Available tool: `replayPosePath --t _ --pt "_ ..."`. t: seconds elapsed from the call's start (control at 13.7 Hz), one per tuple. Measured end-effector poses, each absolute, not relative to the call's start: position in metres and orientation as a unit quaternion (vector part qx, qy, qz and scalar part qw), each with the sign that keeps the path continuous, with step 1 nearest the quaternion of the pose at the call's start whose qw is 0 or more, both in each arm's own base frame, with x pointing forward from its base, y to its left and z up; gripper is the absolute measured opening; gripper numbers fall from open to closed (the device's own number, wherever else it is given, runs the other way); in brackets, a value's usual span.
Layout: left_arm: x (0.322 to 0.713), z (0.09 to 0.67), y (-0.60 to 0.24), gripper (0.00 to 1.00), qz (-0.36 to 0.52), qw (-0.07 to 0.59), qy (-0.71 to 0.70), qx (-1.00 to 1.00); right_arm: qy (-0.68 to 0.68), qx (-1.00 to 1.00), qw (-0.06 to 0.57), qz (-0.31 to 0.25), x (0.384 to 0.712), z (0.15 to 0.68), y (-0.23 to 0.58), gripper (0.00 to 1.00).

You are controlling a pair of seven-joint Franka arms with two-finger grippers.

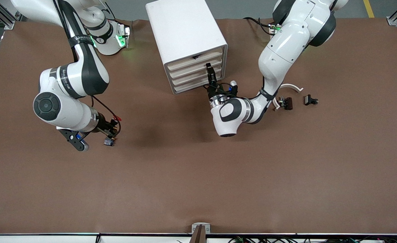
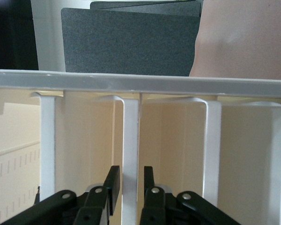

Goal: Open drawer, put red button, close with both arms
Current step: 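Pull the drawer open with the left gripper while the right gripper carries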

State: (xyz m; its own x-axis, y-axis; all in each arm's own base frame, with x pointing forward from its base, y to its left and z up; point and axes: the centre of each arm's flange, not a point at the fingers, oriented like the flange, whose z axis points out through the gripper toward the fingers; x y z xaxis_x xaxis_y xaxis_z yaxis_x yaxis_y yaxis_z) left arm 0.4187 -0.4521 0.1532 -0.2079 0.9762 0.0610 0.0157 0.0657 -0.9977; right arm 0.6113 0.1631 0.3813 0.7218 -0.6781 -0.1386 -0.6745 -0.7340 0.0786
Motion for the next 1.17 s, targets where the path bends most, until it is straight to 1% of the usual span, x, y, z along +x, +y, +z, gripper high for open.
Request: replayPosePath --t 0.07,0.15,0.22,0.8,1.17 --pt "0.415 0.153 -0.455 0.24 0.526 0.457 -0.569 -0.437 -0.365 0.928 0.011 -0.078 0.611 0.383 0.165 0.41" --pt "0.412 0.153 -0.458 0.18 0.524 0.459 -0.568 -0.439 -0.365 0.928 0.010 -0.077 0.612 0.383 0.165 0.41" --pt "0.411 0.153 -0.460 0.15 0.523 0.458 -0.568 -0.440 -0.366 0.927 0.010 -0.077 0.612 0.383 0.166 0.41" --pt "0.413 0.153 -0.459 0.15 0.524 0.456 -0.570 -0.439 -0.388 0.919 0.011 -0.071 0.605 0.389 0.196 0.41" --pt "0.434 0.154 -0.443 0.15 0.532 0.441 -0.582 -0.428 -0.402 0.913 0.012 -0.068 0.601 0.392 0.216 0.41"
